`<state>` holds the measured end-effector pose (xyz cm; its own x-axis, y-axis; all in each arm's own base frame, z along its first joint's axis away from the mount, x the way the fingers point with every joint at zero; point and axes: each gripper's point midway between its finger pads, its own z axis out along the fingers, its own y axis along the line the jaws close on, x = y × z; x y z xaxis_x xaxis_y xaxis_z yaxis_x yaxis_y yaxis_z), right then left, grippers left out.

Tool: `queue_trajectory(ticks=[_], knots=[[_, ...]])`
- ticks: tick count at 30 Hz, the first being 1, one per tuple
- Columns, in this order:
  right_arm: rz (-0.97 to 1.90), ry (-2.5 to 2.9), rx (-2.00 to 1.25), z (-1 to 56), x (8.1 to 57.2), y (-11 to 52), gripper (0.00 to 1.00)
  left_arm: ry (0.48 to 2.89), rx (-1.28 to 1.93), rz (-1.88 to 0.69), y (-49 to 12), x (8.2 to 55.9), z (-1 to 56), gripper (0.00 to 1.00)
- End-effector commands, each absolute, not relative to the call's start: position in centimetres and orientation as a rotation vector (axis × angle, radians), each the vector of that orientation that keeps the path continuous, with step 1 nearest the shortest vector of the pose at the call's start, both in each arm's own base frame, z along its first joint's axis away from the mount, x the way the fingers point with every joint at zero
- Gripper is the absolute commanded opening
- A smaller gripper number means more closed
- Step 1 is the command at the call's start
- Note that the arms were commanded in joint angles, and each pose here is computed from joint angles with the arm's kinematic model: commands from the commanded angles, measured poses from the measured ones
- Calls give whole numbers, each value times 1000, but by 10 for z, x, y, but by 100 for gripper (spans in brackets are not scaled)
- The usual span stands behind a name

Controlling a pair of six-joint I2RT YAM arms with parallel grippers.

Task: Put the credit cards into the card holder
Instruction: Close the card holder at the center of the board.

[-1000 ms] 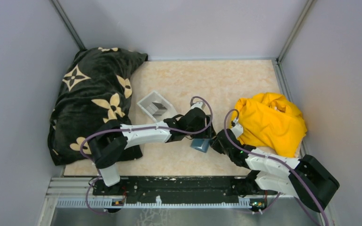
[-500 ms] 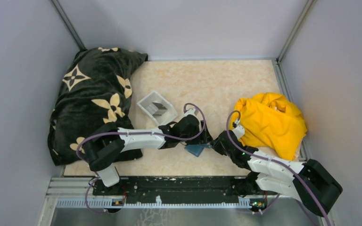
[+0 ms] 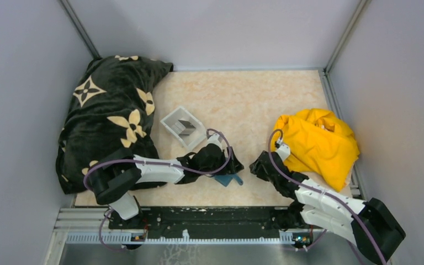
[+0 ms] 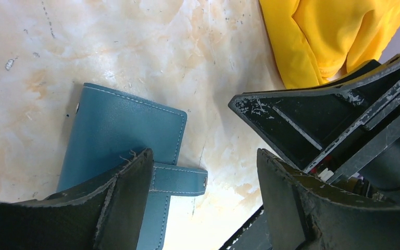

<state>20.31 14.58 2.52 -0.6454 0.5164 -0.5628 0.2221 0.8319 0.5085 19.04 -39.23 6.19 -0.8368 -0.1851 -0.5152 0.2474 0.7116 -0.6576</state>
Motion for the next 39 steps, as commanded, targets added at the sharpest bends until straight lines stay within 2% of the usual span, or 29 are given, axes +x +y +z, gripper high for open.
queue_trajectory(ticks=[1, 7, 11, 15, 25, 39], knots=[[528, 2250, 389, 48, 218, 151, 44, 2283, 119, -1077, -393, 185, 68, 79], [580, 2289, 169, 67, 237, 171, 51, 2253, 230, -1096, -389, 176, 60, 77], [670, 2329, 27, 72, 245, 194, 52, 2250, 275, -1099, -384, 170, 50, 71], [732, 2356, -55, 72, 249, 212, 53, 2250, 301, -1088, -378, 167, 45, 69], [836, 2467, -264, 56, 228, 229, 53, 2241, 412, -1085, -377, 160, 37, 68], [902, 2560, -385, 32, 203, 237, 51, 2278, 618, -1057, -378, 156, 18, 68]])
